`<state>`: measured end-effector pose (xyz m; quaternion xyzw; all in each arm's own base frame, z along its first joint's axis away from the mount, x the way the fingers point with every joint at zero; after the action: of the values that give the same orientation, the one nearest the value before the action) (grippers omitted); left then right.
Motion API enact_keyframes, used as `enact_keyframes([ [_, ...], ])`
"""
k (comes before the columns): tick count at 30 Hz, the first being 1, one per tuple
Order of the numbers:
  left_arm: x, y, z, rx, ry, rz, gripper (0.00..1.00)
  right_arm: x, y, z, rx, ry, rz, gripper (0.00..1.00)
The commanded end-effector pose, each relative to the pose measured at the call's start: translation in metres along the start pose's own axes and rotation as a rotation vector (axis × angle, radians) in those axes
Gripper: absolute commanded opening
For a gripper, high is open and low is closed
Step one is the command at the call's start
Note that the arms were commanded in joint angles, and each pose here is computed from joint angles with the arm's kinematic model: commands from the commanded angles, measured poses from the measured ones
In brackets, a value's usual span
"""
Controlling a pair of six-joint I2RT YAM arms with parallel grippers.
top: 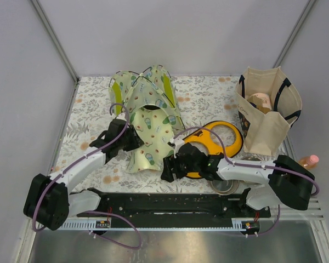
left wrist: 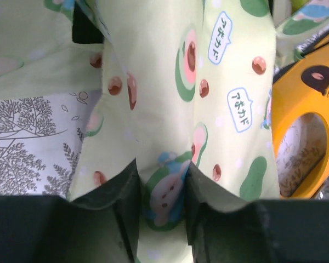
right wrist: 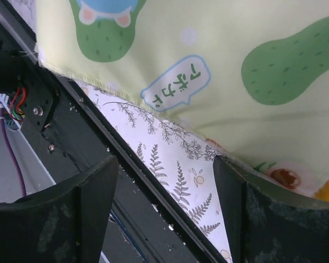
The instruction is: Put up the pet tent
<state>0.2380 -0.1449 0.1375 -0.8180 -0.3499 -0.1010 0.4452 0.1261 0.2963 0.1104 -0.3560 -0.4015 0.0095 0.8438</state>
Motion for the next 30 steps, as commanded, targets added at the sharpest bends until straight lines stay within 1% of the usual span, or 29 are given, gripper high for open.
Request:
enact_keyframes([
  [1,0.009,0.013,-0.016,-0.018,-0.01,0.017,0.23,0.026,0.012,0.008,-0.012,-0.009,-0.091,0.78],
  [2,0.011,0.016,-0.017,-0.012,-0.017,0.015,0.17,0.029,0.015,0.006,-0.029,-0.011,-0.099,0.77],
  [3,0.013,0.018,-0.019,-0.009,-0.024,0.009,0.07,0.033,0.017,0.006,-0.042,-0.017,-0.102,0.77],
  [4,0.016,0.02,-0.02,-0.004,-0.03,0.006,0.0,0.039,0.019,0.007,-0.054,-0.022,-0.111,0.77],
  [10,0.04,0.025,-0.038,0.033,-0.032,-0.028,0.0,0.067,0.02,0.004,-0.146,-0.03,-0.184,0.76],
  [11,0.042,0.028,-0.04,0.045,-0.044,-0.019,0.0,0.072,0.02,0.004,-0.159,-0.031,-0.195,0.76],
  [12,0.049,0.03,-0.041,0.07,-0.051,-0.041,0.0,0.075,0.021,0.003,-0.178,-0.029,-0.203,0.77],
  [18,0.068,0.051,-0.052,0.083,-0.107,-0.028,0.0,0.101,0.025,-0.001,-0.259,-0.047,-0.278,0.76],
  [23,0.081,0.07,-0.048,0.123,-0.134,-0.039,0.0,0.118,0.037,-0.007,-0.325,-0.106,-0.296,0.7],
  [26,0.089,0.076,-0.042,0.147,-0.175,-0.087,0.0,0.129,0.044,-0.013,-0.365,-0.116,-0.307,0.66],
  [30,0.094,0.084,-0.04,0.123,-0.215,-0.149,0.0,0.139,0.057,-0.027,-0.393,-0.096,-0.315,0.6],
])
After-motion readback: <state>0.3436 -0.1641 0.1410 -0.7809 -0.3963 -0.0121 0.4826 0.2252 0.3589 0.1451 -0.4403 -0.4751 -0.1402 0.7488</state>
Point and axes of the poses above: each gripper's point midway between its finger pads, its own y axis out along the fingers, its own z axis along the line the jaws close on, x = y × z, the point moved 5 cm from there along -y, back along the fingers, and after that the axes turned 9 degrees about -y, right-handed, at the moved point
